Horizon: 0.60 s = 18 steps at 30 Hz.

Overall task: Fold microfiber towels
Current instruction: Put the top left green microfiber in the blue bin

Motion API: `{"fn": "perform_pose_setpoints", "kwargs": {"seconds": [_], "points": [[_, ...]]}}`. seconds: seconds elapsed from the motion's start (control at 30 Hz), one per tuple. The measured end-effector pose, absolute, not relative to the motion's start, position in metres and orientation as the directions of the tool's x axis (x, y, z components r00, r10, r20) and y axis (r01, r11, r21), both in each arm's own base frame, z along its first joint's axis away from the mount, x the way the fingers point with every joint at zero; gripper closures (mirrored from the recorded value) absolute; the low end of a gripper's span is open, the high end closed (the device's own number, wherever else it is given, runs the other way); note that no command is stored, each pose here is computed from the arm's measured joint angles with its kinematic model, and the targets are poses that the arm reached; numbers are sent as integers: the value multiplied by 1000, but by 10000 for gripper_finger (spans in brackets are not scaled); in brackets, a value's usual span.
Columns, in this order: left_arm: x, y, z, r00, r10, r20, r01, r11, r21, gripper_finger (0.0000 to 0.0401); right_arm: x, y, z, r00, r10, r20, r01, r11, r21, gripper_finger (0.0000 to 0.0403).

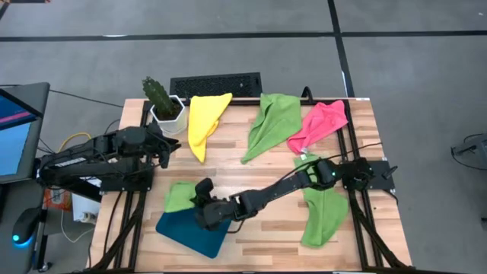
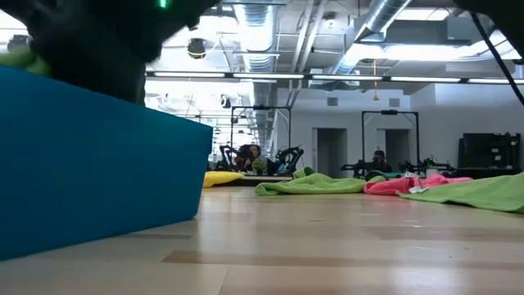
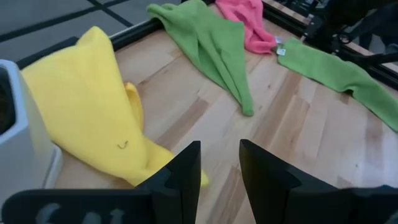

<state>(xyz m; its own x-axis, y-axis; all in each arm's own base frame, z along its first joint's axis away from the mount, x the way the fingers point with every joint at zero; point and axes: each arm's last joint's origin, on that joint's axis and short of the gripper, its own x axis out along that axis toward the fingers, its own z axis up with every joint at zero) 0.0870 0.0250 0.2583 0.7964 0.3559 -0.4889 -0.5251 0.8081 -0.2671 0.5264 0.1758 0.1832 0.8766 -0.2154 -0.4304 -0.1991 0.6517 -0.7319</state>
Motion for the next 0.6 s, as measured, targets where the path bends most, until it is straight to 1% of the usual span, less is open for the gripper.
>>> {"fn": "perform_pose_setpoints", "kwargs": {"seconds": [0.13, 0.23, 0.4, 0.6], "points": [[87, 26, 259, 787, 384, -484, -546, 798, -255, 299, 520, 189, 188, 881, -194, -432, -233, 618, -751, 377], [87, 26, 259, 784, 390, -482, -551, 796, -252, 299, 517, 197, 186, 877, -175, -448, -259, 612, -747, 378], [87, 27, 259, 769, 425, -477, -578, 782, -234, 299, 520, 190, 180, 865, -119, -488, -279, 694, -664, 367], [87, 27, 259, 767, 432, -475, -581, 781, -229, 299, 525, 174, 179, 856, -81, -511, -301, 725, -619, 376]]}}
